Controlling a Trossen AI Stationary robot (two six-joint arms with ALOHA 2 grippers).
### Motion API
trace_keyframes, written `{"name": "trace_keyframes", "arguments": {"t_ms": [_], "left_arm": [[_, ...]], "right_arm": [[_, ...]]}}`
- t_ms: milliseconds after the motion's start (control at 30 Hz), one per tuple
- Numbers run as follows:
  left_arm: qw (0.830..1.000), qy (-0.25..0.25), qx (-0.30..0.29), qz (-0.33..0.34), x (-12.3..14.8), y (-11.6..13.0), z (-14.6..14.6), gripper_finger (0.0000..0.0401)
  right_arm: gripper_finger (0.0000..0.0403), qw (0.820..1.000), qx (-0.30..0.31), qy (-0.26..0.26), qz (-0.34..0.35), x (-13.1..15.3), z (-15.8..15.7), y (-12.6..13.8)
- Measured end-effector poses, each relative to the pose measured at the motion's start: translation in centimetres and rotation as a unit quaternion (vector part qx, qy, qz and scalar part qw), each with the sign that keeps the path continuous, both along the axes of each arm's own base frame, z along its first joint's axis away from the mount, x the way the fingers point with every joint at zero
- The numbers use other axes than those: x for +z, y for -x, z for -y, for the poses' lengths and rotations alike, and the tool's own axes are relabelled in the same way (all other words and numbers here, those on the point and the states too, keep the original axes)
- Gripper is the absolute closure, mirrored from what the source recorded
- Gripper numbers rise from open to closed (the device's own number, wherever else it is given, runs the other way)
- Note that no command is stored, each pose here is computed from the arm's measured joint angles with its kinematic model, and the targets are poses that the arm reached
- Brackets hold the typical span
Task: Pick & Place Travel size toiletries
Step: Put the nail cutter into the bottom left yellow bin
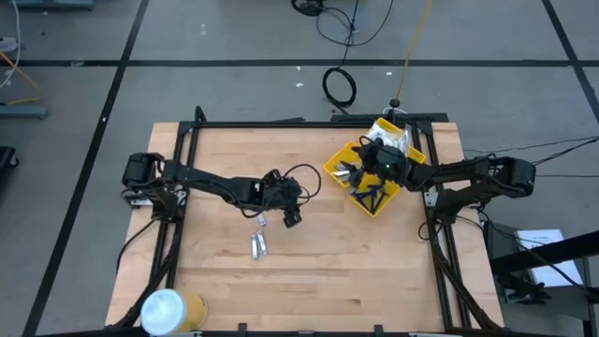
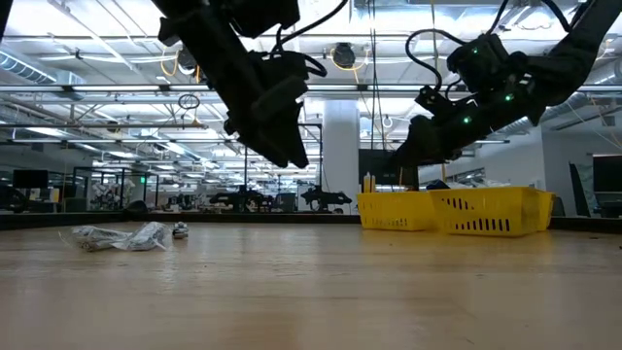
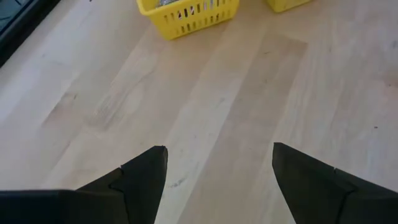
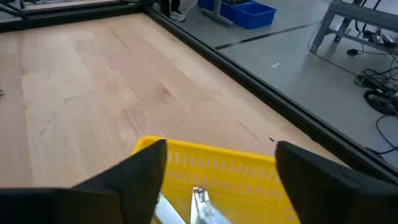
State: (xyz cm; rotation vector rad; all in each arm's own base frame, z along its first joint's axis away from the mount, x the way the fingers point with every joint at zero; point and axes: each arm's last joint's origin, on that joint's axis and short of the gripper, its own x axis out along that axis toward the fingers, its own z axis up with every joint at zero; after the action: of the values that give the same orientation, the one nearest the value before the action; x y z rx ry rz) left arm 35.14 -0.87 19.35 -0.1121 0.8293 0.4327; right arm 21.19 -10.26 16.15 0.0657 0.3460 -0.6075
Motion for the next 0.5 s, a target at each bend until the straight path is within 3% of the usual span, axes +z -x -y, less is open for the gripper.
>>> {"name": "trace_keyframes", "arguments": {"t_ms": [100, 200, 367, 500], "left_arm": [[1.0, 0.017, 0.009, -0.008, -0.2, 0.2, 0.1, 0.0119], [0.994, 0.076, 0.062, -0.037, -0.8, 1.0, 0.2, 0.0124], [0.964, 0.142, 0.196, -0.113, -1.7, 3.2, 0.3, 0.0141], [0.939, 0.155, 0.278, -0.13, -2.0, 4.4, 1.1, 0.0154]], "right_arm": [[0.0083, 1.0, 0.001, -0.007, 0.007, 0.1, -0.2, -0.1], [0.0069, 1.0, 0.009, -0.009, 0.022, 0.5, -0.7, -0.2], [0.007, 0.998, 0.041, 0.01, 0.053, 2.0, -2.1, -0.3], [0.0078, 0.994, 0.073, 0.031, 0.077, 3.1, -3.4, -0.4]]}}
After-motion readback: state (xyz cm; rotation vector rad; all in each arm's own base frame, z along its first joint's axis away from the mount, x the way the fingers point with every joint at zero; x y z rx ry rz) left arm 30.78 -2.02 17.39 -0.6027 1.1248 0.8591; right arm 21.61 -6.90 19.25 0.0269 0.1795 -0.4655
